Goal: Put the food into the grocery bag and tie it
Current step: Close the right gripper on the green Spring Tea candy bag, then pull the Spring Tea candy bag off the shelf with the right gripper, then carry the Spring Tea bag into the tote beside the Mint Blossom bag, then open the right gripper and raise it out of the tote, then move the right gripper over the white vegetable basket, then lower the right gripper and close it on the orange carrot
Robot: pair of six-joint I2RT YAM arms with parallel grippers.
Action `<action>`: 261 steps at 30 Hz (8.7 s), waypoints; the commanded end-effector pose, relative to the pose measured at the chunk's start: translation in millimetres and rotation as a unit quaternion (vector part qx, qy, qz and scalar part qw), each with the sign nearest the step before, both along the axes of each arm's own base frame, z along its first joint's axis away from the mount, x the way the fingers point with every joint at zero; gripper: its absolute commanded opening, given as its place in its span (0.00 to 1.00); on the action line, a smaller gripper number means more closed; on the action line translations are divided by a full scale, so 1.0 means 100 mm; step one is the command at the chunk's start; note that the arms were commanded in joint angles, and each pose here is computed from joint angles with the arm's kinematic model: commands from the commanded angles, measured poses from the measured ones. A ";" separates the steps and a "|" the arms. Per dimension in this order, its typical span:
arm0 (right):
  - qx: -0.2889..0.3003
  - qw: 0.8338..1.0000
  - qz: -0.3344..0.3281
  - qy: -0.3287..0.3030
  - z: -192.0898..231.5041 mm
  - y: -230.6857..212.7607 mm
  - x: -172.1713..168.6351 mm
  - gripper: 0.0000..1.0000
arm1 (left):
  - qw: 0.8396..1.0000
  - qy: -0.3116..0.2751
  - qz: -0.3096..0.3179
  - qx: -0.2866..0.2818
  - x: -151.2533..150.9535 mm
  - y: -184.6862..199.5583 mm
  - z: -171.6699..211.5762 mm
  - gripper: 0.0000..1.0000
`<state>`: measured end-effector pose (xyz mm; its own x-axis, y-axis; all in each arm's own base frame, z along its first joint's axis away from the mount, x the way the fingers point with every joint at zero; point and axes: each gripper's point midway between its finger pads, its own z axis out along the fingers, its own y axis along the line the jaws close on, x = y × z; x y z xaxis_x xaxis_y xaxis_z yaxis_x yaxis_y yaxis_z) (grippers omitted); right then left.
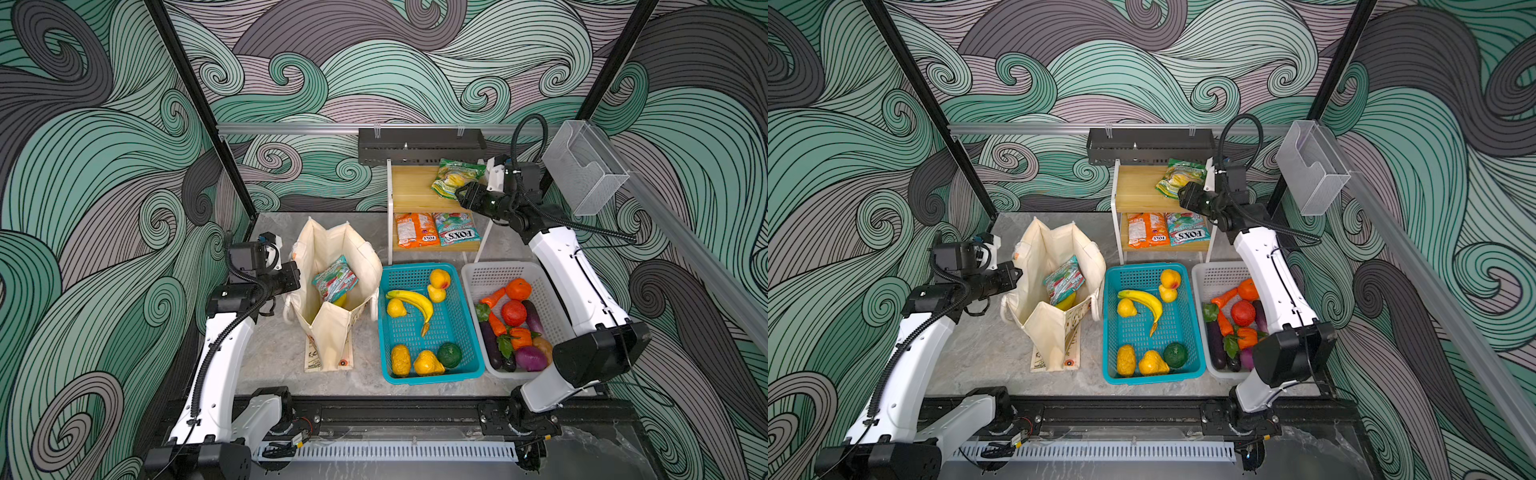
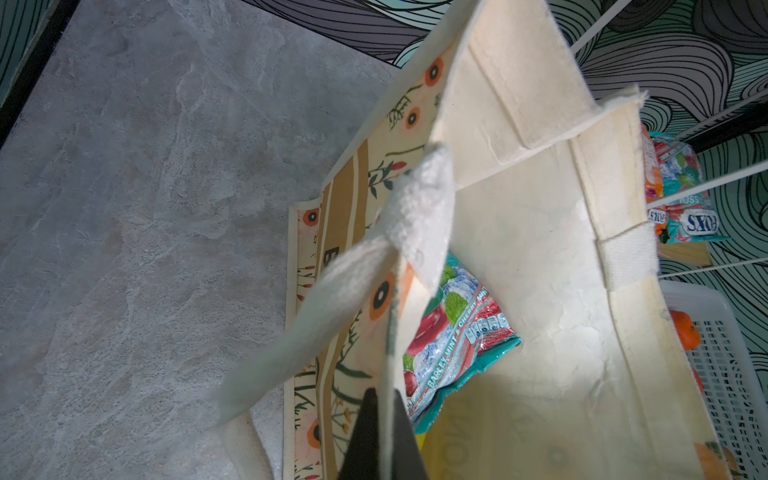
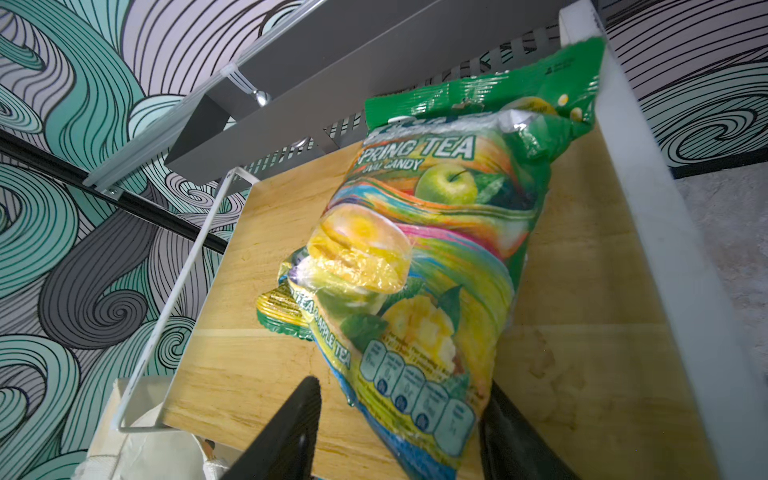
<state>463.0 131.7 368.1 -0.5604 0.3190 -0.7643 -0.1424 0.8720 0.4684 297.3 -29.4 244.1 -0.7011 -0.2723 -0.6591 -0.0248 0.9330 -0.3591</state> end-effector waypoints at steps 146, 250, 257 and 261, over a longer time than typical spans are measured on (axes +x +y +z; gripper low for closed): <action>-0.060 0.953 0.296 0.021 -0.41 2.21 -1.85 0.00 | 0.976 -0.021 0.178 0.127 -0.43 0.73 1.06 0.00; 0.215 0.862 -0.368 0.273 -2.66 -1.25 -1.62 0.79 | 1.000 0.005 0.017 -0.001 0.00 0.06 0.02 0.00; 0.230 0.858 -0.364 0.279 -2.77 -1.23 -1.46 0.74 | 1.000 0.006 0.019 0.000 0.00 0.07 0.01 0.00; 0.233 0.854 -0.368 0.283 -2.83 -1.25 -1.41 0.74 | 1.000 0.009 0.020 0.002 0.00 0.08 0.00 0.00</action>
